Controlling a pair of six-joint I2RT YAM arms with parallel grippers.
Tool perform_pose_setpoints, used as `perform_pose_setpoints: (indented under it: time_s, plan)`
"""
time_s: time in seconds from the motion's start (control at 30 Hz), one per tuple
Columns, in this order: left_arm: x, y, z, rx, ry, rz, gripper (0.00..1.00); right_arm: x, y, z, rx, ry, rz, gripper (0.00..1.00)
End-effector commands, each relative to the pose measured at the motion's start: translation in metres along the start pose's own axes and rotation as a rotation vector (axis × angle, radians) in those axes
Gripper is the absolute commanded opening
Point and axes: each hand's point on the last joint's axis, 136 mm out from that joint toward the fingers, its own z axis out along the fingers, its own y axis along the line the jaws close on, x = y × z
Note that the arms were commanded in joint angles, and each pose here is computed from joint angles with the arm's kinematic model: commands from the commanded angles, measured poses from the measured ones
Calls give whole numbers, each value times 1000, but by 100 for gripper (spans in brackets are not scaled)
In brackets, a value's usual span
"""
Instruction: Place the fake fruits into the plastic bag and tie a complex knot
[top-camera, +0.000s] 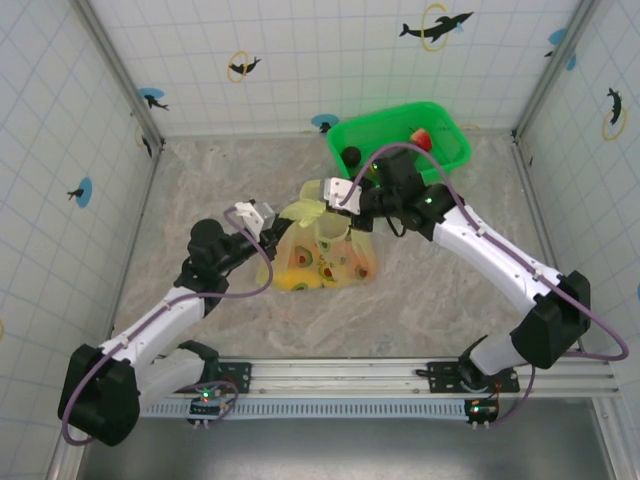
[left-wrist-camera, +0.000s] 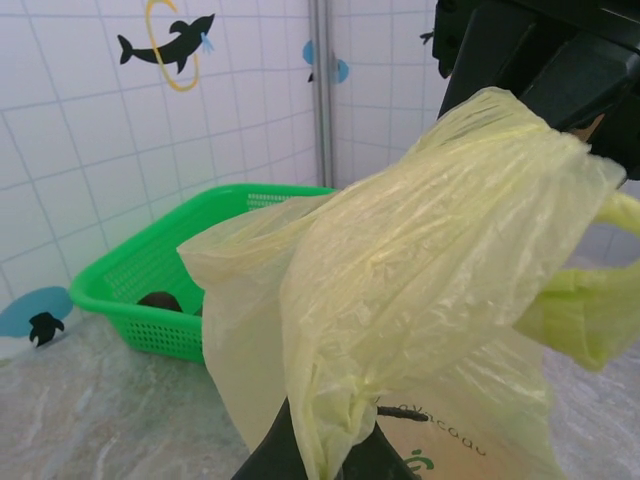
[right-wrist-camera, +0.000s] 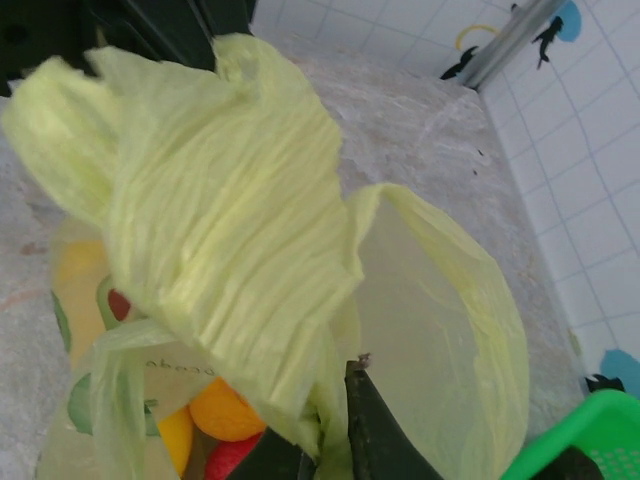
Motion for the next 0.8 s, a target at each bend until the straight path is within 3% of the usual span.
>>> perform_pose_setpoints:
  time_s: [0.0, 0.13, 0.33, 0.47, 0.6, 0.77]
  plan:
    - [-7, 4, -4, -36, -16, 44, 0, -3, -12, -16, 87, 7, -26, 13]
    - [-6, 2, -3, -15, -15, 34, 0, -8, -13, -16, 91, -14, -28, 13]
    - [-11, -29, 5, 148, -20, -16, 0, -18, -10, -6, 157, -112, -35, 2]
    - [-17, -33, 4, 158, -21, -31, 0, -21, -4, -2, 171, -176, -34, 0]
    - [-25, -26, -5, 82, -32, -3, 39, -21, 2, 1, 202, -200, -60, 0]
    - [-52, -14, -26, -65, -130, 93, 57, -25, 4, -2, 242, -244, -96, 0]
